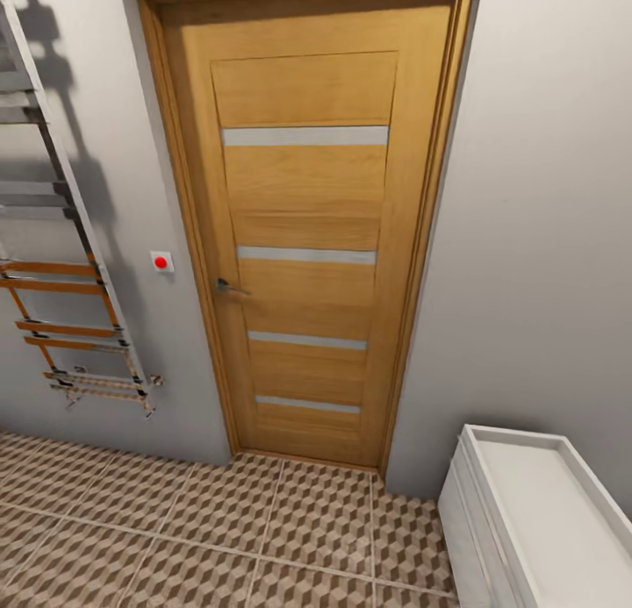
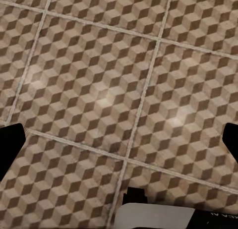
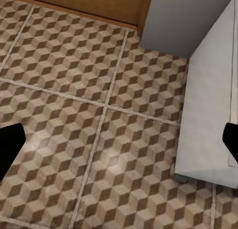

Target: Take the four mousetraps from the cabinet in the bathroom and place them on the bathroom floor. Make sure all four end up on the same floor surface, and ensure that at least two of them are either under or directly next to the same bathroom sink.

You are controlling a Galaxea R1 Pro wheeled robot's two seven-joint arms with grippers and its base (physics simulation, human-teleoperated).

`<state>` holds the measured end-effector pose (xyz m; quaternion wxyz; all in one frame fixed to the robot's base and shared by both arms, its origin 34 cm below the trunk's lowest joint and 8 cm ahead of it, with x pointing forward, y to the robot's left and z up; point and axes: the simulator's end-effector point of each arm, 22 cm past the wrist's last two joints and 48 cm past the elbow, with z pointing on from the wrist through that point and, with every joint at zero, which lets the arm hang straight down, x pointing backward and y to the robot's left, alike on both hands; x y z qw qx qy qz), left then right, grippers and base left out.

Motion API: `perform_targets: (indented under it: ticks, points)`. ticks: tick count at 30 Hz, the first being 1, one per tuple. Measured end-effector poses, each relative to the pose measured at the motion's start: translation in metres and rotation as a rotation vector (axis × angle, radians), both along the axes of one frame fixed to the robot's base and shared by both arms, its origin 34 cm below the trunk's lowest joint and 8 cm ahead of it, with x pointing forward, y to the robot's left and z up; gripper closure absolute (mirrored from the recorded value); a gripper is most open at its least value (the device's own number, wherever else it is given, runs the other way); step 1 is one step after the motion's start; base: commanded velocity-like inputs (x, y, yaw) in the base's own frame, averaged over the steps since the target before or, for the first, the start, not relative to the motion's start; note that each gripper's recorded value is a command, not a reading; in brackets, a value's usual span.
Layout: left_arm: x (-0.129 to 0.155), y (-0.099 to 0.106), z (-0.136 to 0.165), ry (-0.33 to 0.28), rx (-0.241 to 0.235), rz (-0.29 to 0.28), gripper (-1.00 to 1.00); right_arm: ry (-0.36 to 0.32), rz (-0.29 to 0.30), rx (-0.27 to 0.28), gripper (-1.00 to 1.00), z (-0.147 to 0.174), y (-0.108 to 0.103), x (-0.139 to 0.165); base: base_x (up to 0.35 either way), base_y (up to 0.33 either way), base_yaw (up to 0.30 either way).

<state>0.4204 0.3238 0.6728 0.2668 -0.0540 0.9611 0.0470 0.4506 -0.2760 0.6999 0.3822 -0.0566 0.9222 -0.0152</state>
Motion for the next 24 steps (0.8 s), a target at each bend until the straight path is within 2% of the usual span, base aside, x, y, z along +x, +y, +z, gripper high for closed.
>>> perform_targets:
  ticks: [24]
  points:
    - [0.0003, 0.0, 0.0001, -0.001, 0.0, 0.0, -1.0, 0.0, 0.0, 0.0, -1.0, 0.0, 0.0, 0.0, 0.0, 0.0, 0.239]
